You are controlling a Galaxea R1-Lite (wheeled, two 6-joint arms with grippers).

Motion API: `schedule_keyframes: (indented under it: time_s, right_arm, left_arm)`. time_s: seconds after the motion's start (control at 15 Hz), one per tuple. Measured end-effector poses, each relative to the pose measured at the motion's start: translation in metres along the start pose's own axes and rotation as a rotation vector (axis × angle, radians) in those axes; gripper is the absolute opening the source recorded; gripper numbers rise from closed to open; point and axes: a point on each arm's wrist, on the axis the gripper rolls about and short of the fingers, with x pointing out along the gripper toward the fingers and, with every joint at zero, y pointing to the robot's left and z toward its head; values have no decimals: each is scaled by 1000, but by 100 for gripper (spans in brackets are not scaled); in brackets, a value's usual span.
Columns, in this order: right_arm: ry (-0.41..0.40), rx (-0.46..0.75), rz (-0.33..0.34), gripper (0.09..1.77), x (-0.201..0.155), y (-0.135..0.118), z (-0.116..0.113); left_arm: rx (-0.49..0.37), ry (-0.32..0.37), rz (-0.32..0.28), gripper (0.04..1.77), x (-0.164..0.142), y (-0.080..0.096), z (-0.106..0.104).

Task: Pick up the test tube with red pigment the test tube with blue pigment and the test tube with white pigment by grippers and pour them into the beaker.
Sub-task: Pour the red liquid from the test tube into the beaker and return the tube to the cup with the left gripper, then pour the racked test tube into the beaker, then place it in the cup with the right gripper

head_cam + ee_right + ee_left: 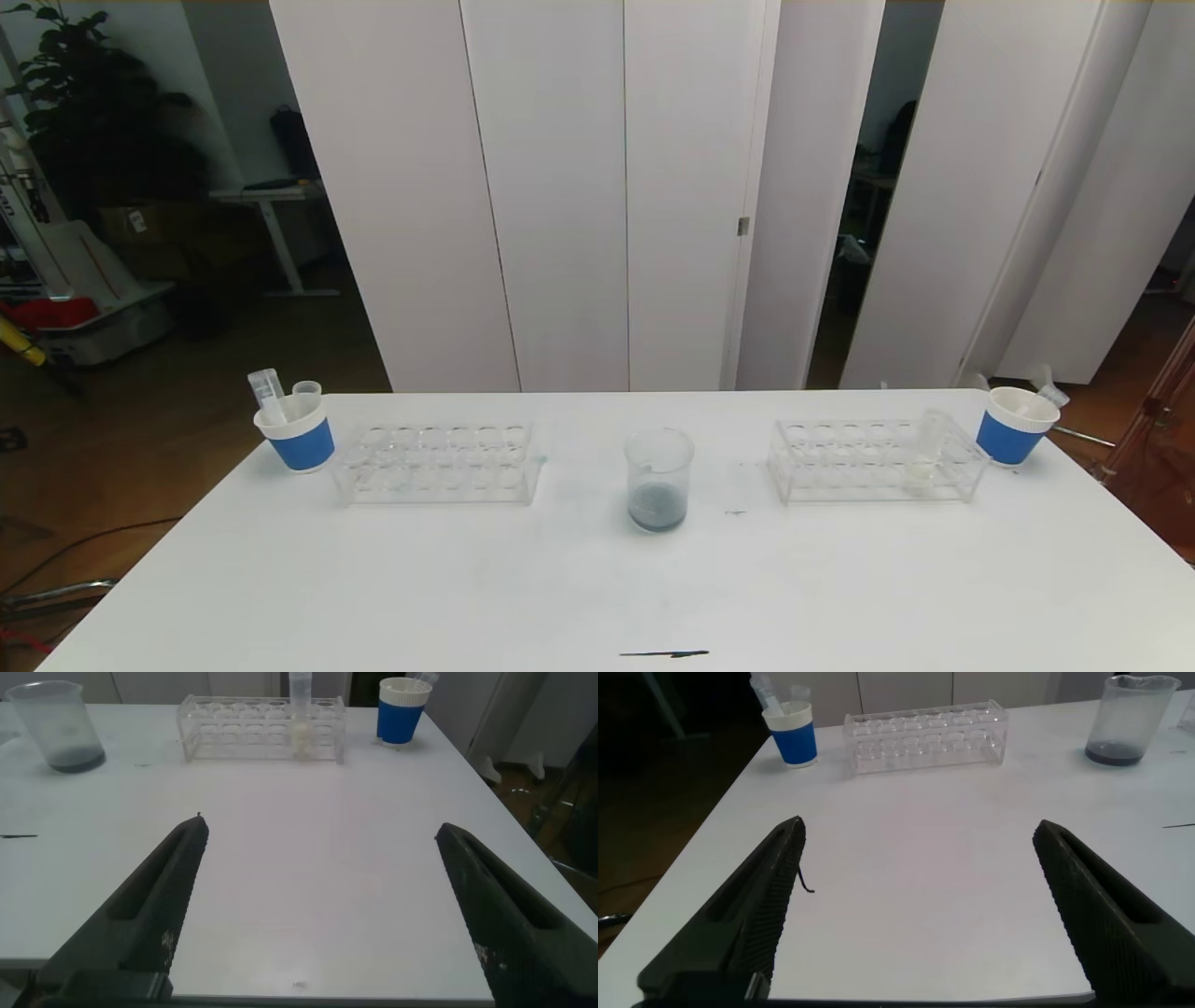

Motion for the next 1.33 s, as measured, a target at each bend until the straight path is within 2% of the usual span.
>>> schedule_keyframes:
  time_s: [0.6,0.73,1.0,1.33]
  right_arm:
    - [6,12,-6,174,-1,0,0]
    - [-17,11,-15,174,-3,0,9]
    - [-45,11,-20,174,-5,0,50]
    - [-62,18,-22,174,18,2,125]
  left_arm:
    - [0,0,0,174,0,0,0]
    - [0,0,0,174,0,0,0]
    - [0,1,0,174,0,0,0]
    - [0,1,0,174,0,0,0]
